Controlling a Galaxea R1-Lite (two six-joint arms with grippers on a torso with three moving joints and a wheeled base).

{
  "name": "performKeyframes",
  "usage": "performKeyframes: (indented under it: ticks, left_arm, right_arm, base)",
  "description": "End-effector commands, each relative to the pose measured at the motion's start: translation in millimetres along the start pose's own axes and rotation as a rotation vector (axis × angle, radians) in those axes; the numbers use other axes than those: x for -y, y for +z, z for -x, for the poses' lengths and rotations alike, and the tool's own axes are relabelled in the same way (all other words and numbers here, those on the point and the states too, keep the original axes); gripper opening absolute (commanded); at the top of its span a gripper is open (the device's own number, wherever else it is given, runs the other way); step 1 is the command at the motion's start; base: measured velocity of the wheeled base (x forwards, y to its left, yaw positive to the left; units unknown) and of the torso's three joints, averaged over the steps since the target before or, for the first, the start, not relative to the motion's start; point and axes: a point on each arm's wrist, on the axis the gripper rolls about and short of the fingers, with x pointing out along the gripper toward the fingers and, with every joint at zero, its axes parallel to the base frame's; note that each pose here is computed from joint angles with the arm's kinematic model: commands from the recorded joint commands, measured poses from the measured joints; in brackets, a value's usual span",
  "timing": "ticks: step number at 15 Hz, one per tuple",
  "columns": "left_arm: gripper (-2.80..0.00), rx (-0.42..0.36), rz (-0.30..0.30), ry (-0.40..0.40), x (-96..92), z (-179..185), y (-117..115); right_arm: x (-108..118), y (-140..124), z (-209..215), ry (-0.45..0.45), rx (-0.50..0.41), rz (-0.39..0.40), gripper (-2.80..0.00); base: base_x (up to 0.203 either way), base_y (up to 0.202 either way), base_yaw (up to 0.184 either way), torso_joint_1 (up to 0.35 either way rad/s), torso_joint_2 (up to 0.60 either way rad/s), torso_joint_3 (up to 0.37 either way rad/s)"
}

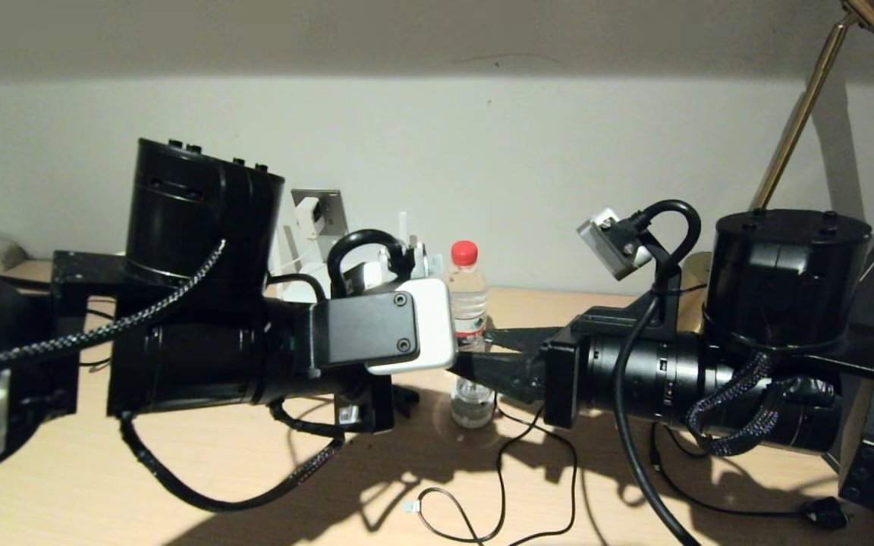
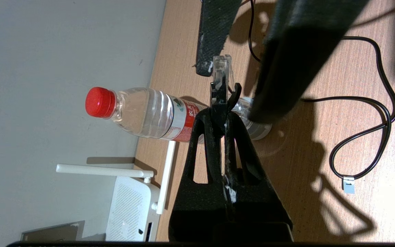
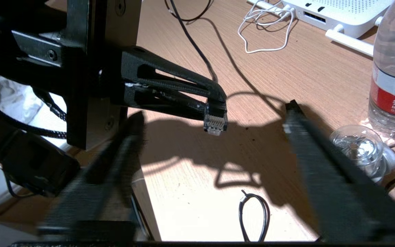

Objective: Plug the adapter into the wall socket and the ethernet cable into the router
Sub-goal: Hand it to the other hand

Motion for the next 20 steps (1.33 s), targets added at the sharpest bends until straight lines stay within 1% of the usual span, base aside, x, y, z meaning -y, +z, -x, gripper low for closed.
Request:
performKeyframes:
  ticks: [1, 14, 15, 17, 20]
  left_arm:
    - [-2.80, 0.004, -0.006, -0.002, 0.5, 0.2, 0.5]
    - [-2.80, 0.007, -0.009, -0.011, 3.3, -0.1, 1.8]
    - [0.00, 0.009, -0.008, -0.010, 3.1, 0.4, 2.0]
    - [0.00, 0.010, -0.007, -0.010, 3.7, 2.1, 2.1]
    - [0.00, 0.023, -0.011, 0.015, 1.0, 12.4, 5.3]
  right_arm:
    - [0.1, -0.2, -0.3, 0.003, 0.002, -0.002, -2.80]
    - [-0.6, -0.1, 0.4, 0.008, 0.002, 0.001, -2.80]
    - [-0.9, 0.2, 0.8, 0.008, 0.003, 0.000, -2.80]
    - [-0.4, -0.2, 0.9, 0.006, 0.002, -0.003, -2.80]
    - [-0.6, -1.4, 4.2, 0.000, 0.001, -0.014, -2.80]
  base:
    - [0.000, 0.000, 0.000, 0.000, 0.00, 0.000]
    - [0.000, 0.000, 0.000, 0.000, 0.00, 0.000]
    - [0.000, 0.000, 0.000, 0.000, 0.00, 0.000]
    - [0.000, 0.000, 0.000, 0.000, 0.00, 0.000]
    - [0.000, 0.000, 0.000, 0.000, 0.00, 0.000]
